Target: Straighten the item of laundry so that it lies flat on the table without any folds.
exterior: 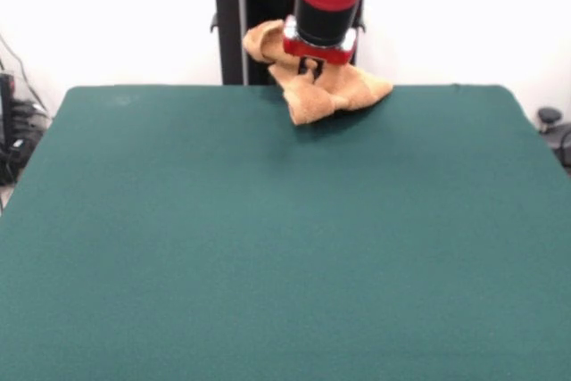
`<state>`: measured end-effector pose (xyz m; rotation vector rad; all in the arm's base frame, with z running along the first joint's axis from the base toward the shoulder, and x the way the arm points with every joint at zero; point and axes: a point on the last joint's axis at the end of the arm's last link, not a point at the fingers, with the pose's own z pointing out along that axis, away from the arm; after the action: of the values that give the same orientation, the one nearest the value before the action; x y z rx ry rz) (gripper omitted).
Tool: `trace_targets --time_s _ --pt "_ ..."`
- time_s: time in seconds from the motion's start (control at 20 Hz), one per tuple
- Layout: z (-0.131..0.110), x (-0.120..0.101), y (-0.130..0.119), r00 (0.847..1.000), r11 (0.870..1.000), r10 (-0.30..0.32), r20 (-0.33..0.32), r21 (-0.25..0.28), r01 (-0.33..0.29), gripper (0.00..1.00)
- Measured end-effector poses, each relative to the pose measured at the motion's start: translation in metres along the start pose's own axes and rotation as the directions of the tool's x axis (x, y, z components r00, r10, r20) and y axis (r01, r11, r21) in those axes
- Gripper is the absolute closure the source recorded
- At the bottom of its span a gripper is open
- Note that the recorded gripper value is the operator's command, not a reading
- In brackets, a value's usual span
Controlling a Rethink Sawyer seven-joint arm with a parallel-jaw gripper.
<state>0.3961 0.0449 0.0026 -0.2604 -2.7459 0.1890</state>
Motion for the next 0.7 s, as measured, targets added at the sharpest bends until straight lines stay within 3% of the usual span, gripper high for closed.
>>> trace_targets --time_s 0.7 --pt "-0.105 -0.009 -0.014 0.997 0.997 0.074 -0.031 0.037 -0.073 1.0"
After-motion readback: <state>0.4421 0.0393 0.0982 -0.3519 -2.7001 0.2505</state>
